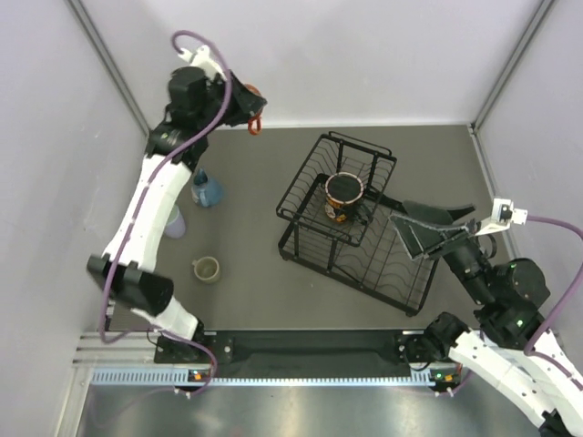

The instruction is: Unload the cups from the dish rack

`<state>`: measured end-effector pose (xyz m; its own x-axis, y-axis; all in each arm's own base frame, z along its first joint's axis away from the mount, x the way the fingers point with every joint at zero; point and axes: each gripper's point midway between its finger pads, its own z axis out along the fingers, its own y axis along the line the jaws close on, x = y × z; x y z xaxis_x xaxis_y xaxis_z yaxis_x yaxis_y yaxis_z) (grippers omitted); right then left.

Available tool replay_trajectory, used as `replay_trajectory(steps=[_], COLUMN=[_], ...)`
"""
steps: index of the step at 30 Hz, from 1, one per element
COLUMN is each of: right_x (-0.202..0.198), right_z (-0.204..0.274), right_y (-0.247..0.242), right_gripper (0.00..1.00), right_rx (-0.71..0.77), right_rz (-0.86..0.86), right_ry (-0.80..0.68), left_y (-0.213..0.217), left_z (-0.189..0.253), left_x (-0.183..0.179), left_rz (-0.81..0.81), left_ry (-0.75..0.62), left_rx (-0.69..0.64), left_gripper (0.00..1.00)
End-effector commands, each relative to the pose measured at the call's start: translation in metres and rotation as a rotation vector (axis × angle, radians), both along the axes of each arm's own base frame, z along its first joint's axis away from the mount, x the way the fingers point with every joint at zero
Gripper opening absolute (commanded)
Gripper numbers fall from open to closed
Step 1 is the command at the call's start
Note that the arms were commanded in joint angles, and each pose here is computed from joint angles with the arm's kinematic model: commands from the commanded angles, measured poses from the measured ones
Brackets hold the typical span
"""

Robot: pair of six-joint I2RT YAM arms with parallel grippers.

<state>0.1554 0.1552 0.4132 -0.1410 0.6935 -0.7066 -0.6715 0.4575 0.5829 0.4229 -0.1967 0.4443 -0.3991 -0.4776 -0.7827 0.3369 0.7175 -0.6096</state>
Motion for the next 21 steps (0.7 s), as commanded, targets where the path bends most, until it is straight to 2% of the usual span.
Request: replay_trajectory(steps=[1,5,8,21], right_x=[0.001,0.006,0.010,0.021], right_z=[-0.011,-0.015,-0.021,-0.036], right_y=[-0.007,-0.015,-0.021,-0.016], right_gripper=[1.00,1.00,1.00,1.00], right_rx=[-0.069,-0.126,-0.158,-0.183], right_rz=[-0.045,-0.102,-0.144,-0.161], right_ry=[0.005,0.021,0.038,0.082], left_y=[0.011,0.025,0.031,0.029], left_z=[-0.078,-0.150,-0.183,-0.290], left_x=[0.044,0.085,0.102,0.148], left_rz=[0.058,0.158,0.192,0.155], left_ry=[0.106,0.232,0.279,0.404], left_rx=[0.232,0.351,0.401,0.463], left_gripper=[0.00,0.00,0.00,0.00])
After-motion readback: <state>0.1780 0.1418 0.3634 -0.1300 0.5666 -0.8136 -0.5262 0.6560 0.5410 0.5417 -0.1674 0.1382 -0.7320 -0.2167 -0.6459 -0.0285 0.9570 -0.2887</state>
